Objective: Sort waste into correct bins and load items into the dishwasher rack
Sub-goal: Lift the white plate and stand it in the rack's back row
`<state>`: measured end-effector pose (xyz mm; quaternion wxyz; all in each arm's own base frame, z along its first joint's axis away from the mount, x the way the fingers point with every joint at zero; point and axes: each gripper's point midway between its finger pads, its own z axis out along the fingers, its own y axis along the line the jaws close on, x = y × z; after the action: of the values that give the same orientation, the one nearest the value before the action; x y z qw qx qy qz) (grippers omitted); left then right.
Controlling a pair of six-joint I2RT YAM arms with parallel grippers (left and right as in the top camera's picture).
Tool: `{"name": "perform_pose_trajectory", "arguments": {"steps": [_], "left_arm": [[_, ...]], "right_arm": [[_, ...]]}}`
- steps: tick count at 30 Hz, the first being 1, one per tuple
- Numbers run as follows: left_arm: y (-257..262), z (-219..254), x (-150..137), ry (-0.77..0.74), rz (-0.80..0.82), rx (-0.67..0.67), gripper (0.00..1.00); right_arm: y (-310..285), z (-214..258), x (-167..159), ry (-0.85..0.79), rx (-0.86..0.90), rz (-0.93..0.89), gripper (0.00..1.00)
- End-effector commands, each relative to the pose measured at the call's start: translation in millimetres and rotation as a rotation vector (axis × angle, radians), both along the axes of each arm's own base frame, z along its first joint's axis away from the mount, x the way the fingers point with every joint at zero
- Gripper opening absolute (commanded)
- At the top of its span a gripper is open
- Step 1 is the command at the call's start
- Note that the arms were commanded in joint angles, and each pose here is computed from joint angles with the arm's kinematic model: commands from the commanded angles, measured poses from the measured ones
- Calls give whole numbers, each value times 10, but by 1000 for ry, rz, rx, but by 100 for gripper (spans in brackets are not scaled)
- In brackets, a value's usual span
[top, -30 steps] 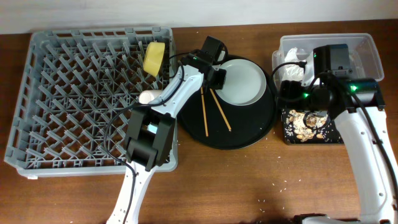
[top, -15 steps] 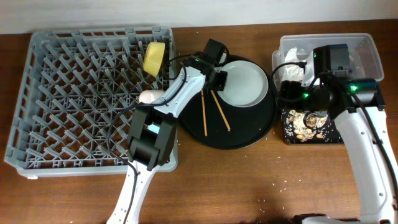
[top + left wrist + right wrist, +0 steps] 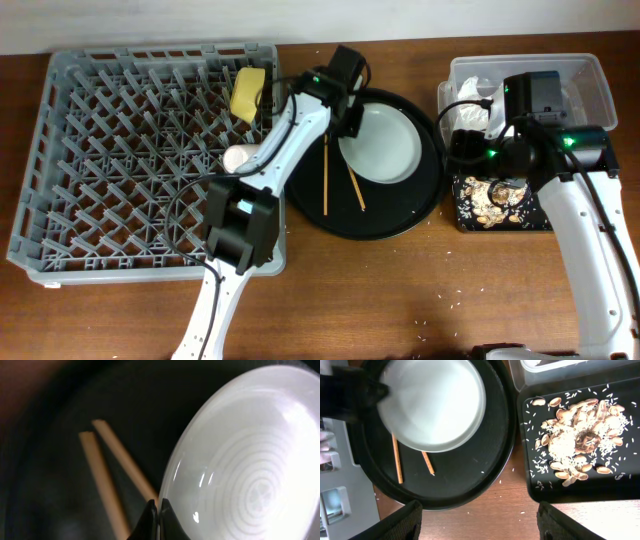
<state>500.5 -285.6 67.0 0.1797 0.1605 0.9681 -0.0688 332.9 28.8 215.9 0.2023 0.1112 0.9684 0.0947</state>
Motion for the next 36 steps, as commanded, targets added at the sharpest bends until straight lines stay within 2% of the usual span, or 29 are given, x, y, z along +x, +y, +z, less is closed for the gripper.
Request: {"name": "perform_pose_trajectory", "arguments": {"steps": [1, 4, 8, 11, 14, 20, 25, 31, 36], "left_arm": [[451, 1410, 212, -297, 100, 70, 1], [765, 2028, 117, -410, 155, 139, 1], [1275, 2708, -114, -547, 249, 297, 1], [1730, 3100, -268, -635, 352, 482, 1], [2115, 3288, -317, -680, 471, 657, 1], [2745, 3081, -113, -632, 616, 779, 1], [3178, 2560, 183, -538, 675, 852, 1], [3276, 2122, 433, -500, 685, 965, 0], [3216, 1843, 580, -479, 652, 981, 0]], "right_arm": [[-37, 13, 23, -4, -11, -4, 74], [-37, 14, 23, -4, -11, -4, 74], [-37, 13, 23, -4, -11, -4, 74], [-36, 13, 24, -4, -10, -4, 74], [-36, 14, 24, -5, -10, -4, 74], [-37, 12, 23, -3, -11, -4, 75], [-39, 11, 16, -1, -11, -4, 75], [-40, 6, 10, 2, -12, -4, 76], [-38, 0, -5, 9, -11, -4, 77]]}}
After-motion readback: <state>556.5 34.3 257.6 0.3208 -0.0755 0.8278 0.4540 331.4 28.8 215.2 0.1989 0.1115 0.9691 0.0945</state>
